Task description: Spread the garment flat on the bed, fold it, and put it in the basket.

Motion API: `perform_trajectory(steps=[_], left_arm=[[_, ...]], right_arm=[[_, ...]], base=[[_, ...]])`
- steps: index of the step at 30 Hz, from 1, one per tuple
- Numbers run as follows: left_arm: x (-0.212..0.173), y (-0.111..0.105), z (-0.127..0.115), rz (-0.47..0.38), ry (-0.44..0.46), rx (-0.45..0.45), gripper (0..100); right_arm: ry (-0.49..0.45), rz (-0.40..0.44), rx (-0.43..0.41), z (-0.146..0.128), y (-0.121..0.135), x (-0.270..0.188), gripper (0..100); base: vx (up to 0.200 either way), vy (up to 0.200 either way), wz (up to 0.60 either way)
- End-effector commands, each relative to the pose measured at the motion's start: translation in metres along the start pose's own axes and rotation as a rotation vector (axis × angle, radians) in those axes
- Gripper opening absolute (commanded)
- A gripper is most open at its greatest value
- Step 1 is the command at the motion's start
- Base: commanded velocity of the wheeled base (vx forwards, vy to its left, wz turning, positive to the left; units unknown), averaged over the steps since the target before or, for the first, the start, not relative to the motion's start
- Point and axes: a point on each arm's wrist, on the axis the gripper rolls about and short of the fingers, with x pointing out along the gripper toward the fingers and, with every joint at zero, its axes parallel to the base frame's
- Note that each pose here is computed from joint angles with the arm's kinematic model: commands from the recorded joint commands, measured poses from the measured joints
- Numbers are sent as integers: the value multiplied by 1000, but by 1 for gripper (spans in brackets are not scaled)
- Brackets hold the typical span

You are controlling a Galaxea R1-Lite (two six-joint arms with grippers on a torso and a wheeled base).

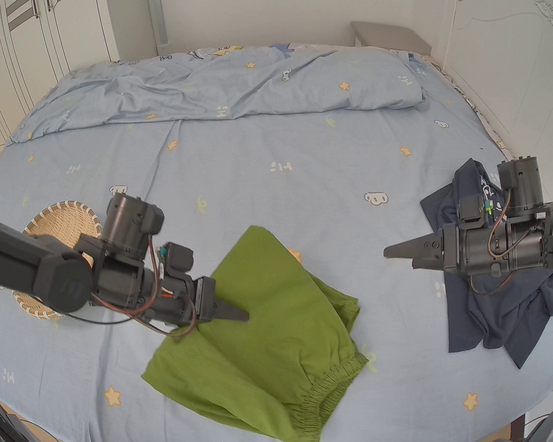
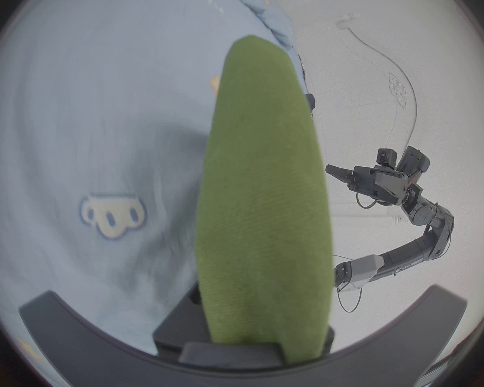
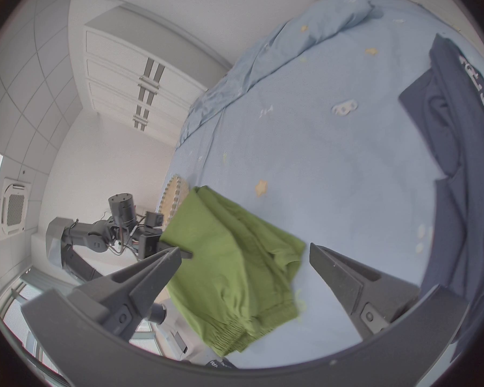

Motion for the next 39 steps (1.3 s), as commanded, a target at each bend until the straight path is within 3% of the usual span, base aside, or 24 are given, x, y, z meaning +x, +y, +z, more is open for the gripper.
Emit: perform_trajectory(steps=[1,15,39], left_arm=[[-42,-1,38,39,-123,90,0],[-55,-4,58,60,-146,82,0],[-60,-7,61,77,-125,61,0]], right_arm=[[-77,-30,12,19,-7,-17,100],[-78,-42,24,21,-12,-16,100],[-87,-42,20,21,-11,-19,100]], base=[[0,0,0],[0,0,0],[0,200,0]])
